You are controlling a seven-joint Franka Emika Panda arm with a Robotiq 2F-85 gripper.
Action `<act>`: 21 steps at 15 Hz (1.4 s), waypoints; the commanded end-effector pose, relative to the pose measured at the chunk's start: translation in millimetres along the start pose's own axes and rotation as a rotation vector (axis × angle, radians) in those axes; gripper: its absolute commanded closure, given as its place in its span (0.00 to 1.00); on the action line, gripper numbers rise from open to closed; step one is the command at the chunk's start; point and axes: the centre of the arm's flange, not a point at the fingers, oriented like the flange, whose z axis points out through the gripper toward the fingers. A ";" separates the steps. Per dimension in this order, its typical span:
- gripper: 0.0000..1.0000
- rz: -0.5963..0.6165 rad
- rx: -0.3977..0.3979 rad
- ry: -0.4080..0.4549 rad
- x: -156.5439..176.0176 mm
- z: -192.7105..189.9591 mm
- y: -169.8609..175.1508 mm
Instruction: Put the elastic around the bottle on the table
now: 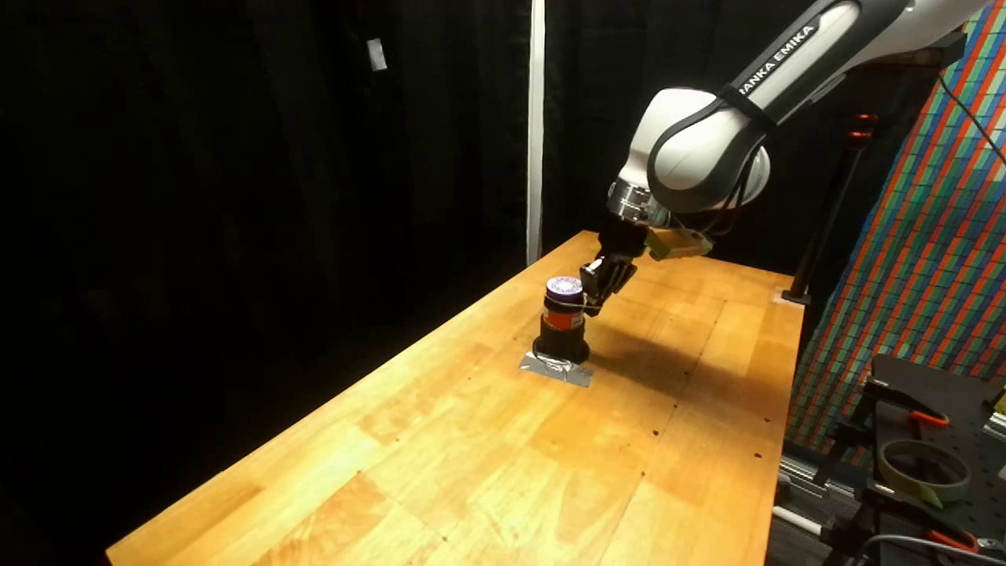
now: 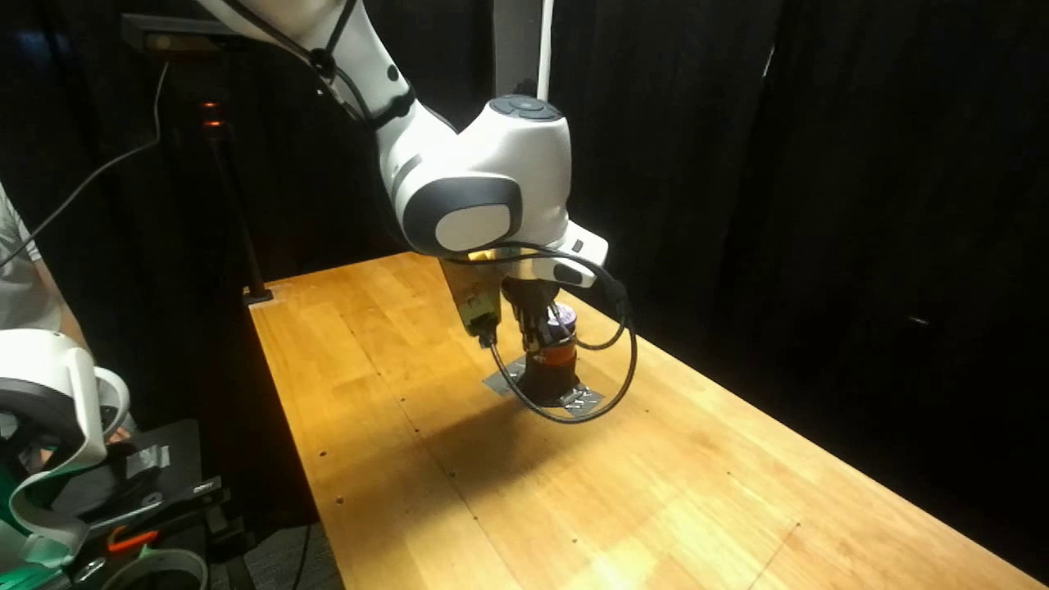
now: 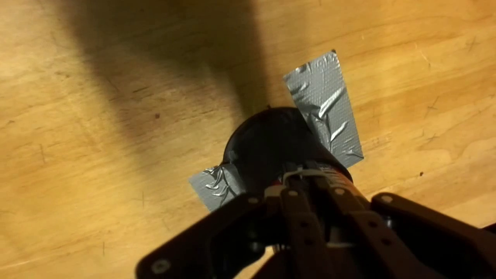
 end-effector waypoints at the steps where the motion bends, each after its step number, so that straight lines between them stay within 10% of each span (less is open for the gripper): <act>1: 0.86 0.001 0.040 0.170 -37.8 -13.0 11.9; 12: 0.88 0.032 0.219 0.556 -77.8 -20.9 8.1; 17: 0.87 0.016 0.254 0.605 -90.8 -9.8 33.1; 18: 0.62 0.030 0.281 0.599 -93.6 -8.4 37.6; 20: 0.81 0.025 0.265 0.565 -88.4 -4.0 35.3; 21: 0.74 0.032 0.274 0.559 -91.2 -2.2 39.0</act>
